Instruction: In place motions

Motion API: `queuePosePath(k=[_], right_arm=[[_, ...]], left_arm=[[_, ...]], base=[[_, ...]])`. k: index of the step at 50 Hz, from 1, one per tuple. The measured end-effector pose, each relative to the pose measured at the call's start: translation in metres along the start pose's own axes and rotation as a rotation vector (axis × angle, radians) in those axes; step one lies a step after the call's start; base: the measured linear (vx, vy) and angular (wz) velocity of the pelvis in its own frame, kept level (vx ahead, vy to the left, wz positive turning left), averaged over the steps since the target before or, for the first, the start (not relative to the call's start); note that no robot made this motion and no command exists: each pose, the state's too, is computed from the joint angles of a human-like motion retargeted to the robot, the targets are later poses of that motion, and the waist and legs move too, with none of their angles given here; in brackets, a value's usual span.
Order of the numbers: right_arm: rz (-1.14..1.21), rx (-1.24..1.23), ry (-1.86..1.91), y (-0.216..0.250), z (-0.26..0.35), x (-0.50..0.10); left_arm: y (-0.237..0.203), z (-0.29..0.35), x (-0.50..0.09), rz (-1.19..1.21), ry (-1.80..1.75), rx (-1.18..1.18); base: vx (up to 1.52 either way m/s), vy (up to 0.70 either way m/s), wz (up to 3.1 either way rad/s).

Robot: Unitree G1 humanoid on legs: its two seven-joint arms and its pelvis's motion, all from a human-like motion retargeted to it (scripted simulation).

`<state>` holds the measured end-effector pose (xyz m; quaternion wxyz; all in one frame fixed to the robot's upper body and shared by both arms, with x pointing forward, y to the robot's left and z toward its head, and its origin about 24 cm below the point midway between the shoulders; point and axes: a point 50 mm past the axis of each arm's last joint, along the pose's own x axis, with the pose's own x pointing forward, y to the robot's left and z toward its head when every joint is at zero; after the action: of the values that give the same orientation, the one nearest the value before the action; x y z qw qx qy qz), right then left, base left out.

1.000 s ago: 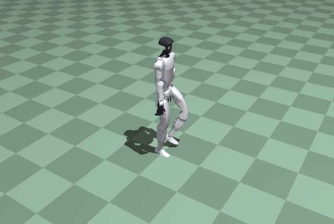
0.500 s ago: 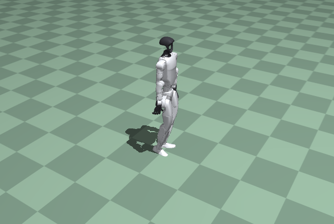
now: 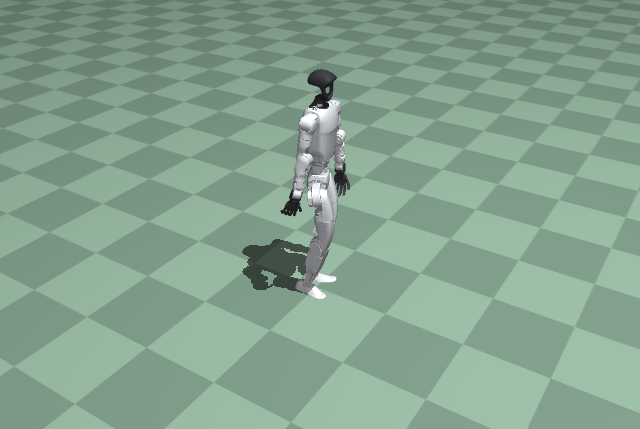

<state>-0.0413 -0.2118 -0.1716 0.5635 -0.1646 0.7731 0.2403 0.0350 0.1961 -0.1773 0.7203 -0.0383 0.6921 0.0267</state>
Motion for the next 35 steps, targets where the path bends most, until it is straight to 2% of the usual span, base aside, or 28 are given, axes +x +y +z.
queuePosePath(k=[2, 4, 10, 20, 27, 35], right_arm=[[-0.028, -0.029, 0.006, -0.004, 0.003, -0.001], [-0.06, -0.094, 0.01, -0.011, 0.013, -0.004], [-0.103, -0.273, -0.151, -0.043, 0.083, -0.029], [-0.185, -0.328, -0.344, -0.049, 0.125, -0.045], [-0.14, -0.314, -0.332, -0.041, 0.119, -0.039], [-0.087, -0.297, -0.182, -0.025, 0.073, -0.018]], left_arm=[[-0.001, -0.022, 0.0, -0.009, 0.053, -0.029], [-0.003, -0.042, 0.0, -0.016, 0.1, -0.077], [-0.011, -0.048, 0.001, -0.039, 0.056, -0.26], [-0.018, -0.09, -0.005, -0.09, 0.207, -0.27], [-0.005, -0.086, -0.006, -0.045, 0.204, -0.244], [0.006, -0.069, -0.003, 0.027, 0.129, -0.247]], base=[[0.27, 0.03, 1.19], [0.08, 0.09, -4.95], [-0.19, 0.04, -0.22], [0.0, -0.02, -0.48], [0.01, 0.0, 0.19], [0.1, -0.01, 0.41]])
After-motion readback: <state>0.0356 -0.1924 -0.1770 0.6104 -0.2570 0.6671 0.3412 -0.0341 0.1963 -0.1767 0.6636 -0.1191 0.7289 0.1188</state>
